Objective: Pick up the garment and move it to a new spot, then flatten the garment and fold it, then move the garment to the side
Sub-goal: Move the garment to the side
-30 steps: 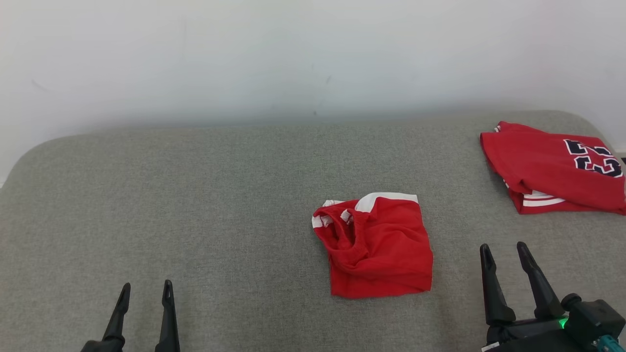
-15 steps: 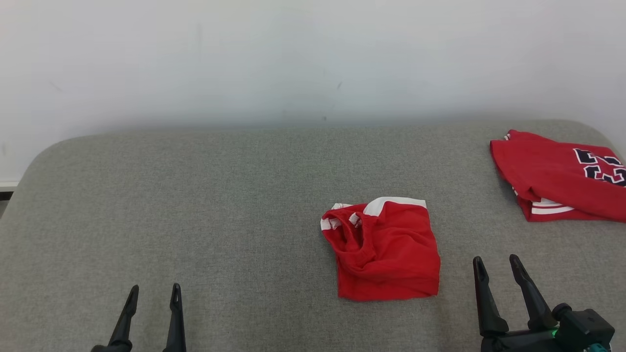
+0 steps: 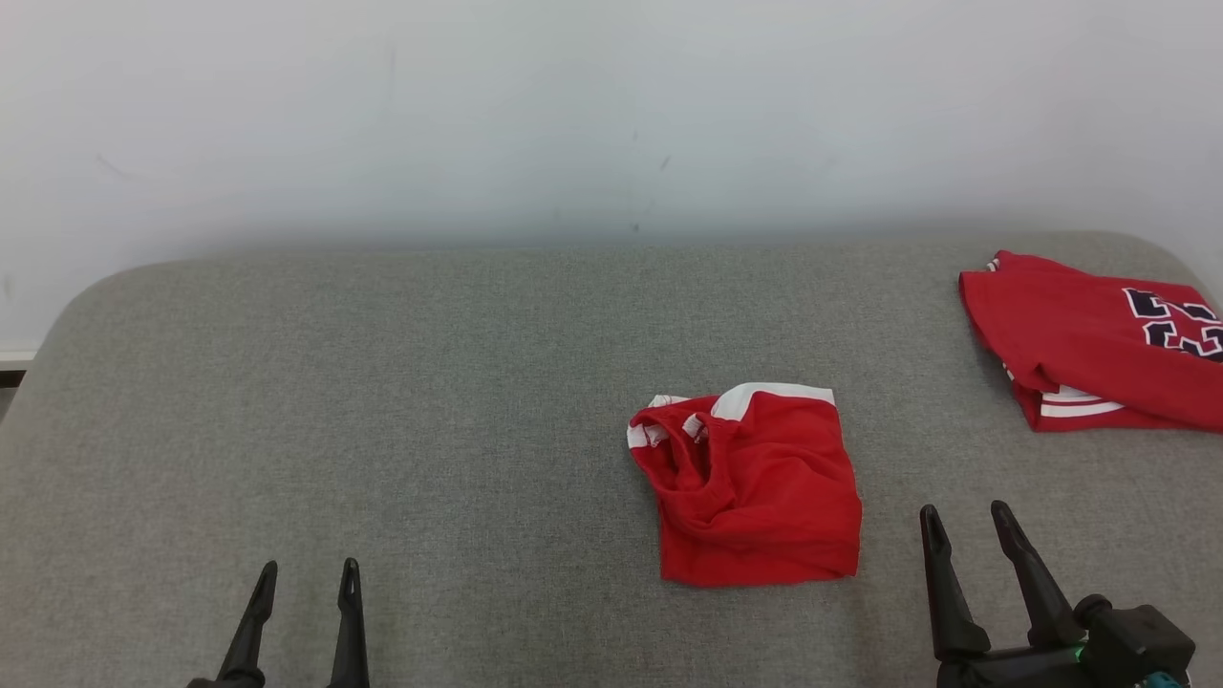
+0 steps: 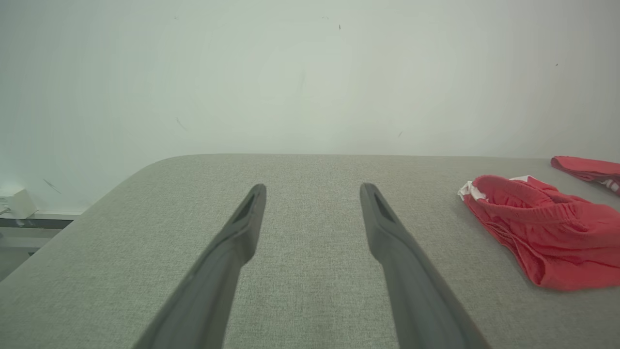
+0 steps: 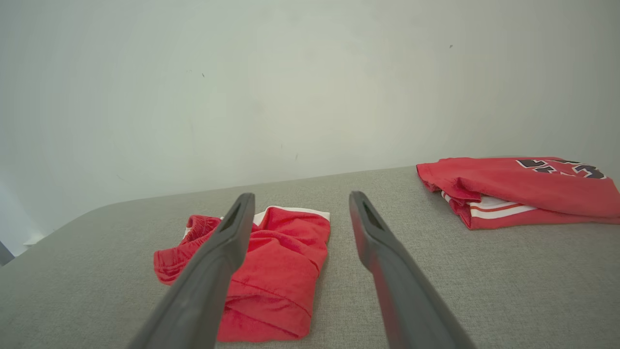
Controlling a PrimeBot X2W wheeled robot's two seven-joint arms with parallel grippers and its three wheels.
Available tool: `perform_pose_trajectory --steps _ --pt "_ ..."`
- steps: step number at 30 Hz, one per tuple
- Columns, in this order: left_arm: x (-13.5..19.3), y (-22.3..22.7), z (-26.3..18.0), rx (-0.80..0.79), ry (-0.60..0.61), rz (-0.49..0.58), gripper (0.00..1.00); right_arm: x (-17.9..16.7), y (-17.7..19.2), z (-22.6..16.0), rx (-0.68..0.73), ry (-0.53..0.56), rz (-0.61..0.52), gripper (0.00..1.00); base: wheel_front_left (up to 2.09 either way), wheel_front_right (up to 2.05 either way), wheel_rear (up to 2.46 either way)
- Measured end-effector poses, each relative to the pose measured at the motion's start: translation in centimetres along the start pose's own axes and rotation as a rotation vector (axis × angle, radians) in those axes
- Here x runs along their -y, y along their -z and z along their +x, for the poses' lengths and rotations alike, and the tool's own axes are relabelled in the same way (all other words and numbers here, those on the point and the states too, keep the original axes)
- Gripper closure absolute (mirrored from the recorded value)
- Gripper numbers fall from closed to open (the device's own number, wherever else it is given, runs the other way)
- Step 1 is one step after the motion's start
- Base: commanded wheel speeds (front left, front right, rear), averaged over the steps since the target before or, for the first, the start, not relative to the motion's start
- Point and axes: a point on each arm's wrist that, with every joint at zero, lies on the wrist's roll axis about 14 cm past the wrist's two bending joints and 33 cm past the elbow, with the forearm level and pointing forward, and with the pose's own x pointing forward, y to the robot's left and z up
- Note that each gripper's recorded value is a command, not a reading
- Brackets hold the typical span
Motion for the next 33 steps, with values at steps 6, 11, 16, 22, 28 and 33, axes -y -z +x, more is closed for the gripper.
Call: perform_pose_trajectory --steps 6,11,16,22,28,33 --pt "0.1 0.2 0.1 -0.004 0.002 -0.003 0.0 -0.5 0.5 0.4 -0.019 -0.031 -0.015 0.0 0.0 0.0 0.0" --pt "0.3 0.6 0.2 -0.017 0.007 -0.005 0.0 -0.3 0.8 2.1 -0.041 -0.039 0.01 0.0 0.0 0.0 0.0" --pt "0.2 0.8 0.7 -0.023 0.006 -0.008 0.0 -0.3 1.5 4.7 -0.106 -0.07 -0.037 0.0 0.0 0.0 0.0" --pt "-0.5 1.2 0.8 -0.035 -0.016 -0.007 0.0 -0.1 3.8 7.1 -0.218 -0.084 -0.058 0.0 0.0 0.0 0.0" --pt "-1.5 1.6 0.6 -0.048 -0.047 -0.004 0.0 0.5 7.0 8.3 -0.355 -0.062 -0.059 0.0 0.0 0.0 0.0" --pt "-1.9 1.7 0.7 -0.051 -0.058 -0.002 0.0 0.7 9.3 9.0 -0.45 -0.041 -0.039 0.0 0.0 0.0 0.0"
